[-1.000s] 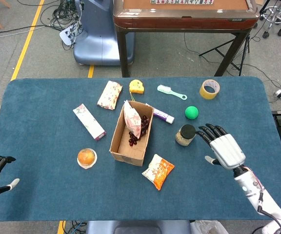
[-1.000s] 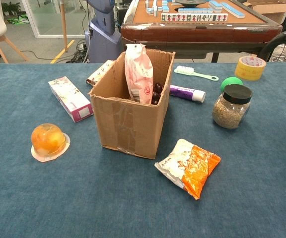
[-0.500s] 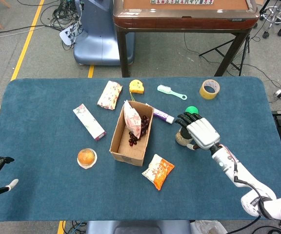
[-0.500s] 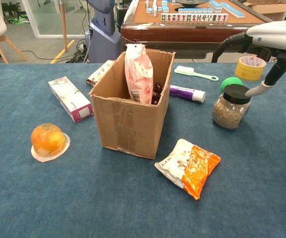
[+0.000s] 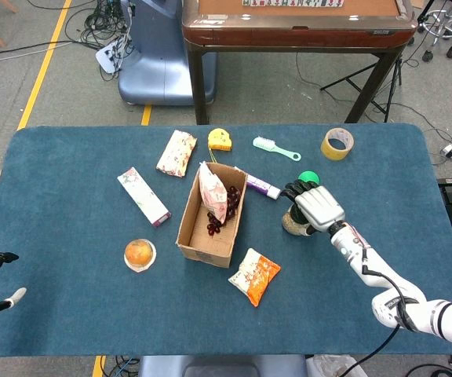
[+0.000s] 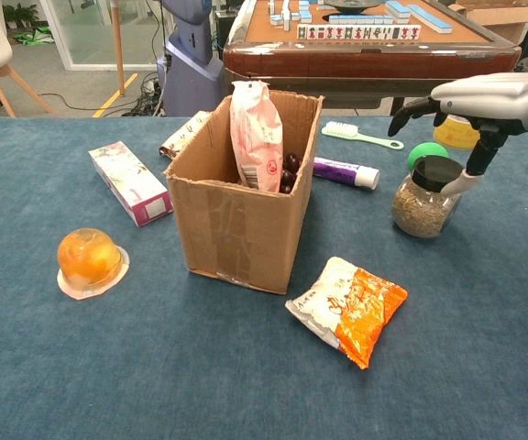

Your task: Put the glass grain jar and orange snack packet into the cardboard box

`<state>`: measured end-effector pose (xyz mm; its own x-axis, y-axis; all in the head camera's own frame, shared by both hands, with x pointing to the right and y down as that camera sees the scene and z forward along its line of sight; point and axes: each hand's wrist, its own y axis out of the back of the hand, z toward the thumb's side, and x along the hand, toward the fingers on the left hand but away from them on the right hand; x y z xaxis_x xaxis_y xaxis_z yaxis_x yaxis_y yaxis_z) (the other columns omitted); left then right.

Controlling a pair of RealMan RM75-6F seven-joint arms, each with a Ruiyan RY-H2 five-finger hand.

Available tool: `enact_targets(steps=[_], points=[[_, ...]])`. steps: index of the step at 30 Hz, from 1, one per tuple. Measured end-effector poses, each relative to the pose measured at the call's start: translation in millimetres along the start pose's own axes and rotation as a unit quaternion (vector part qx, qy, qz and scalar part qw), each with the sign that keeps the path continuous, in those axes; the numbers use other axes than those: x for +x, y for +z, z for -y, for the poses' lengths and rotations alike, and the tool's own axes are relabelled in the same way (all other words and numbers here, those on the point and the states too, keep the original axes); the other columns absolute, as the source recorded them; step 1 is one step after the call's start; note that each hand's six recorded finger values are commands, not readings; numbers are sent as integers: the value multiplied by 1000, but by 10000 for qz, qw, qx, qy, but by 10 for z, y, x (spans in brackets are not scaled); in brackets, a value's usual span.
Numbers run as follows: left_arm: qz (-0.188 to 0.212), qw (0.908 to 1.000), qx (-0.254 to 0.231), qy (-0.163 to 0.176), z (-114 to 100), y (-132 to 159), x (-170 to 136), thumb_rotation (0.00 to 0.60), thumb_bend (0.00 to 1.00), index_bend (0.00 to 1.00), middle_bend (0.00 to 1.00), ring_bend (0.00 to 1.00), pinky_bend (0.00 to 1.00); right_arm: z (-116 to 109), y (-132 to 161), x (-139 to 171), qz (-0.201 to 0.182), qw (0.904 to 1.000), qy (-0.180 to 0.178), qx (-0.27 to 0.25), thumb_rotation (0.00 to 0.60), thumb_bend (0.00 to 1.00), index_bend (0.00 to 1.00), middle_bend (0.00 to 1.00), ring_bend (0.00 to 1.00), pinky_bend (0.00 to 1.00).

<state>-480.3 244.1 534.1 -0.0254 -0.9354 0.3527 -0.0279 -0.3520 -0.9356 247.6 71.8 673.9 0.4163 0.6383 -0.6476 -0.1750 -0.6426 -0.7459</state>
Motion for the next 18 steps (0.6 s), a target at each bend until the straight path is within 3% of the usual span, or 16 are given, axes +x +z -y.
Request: enact_targets(steps=[18], points=[[-41,10000,21,-64,30,-22,12,600,85,372,413,278,383,151,-65,-67,108,9943,576,886,600,0,206,138,72,202]])
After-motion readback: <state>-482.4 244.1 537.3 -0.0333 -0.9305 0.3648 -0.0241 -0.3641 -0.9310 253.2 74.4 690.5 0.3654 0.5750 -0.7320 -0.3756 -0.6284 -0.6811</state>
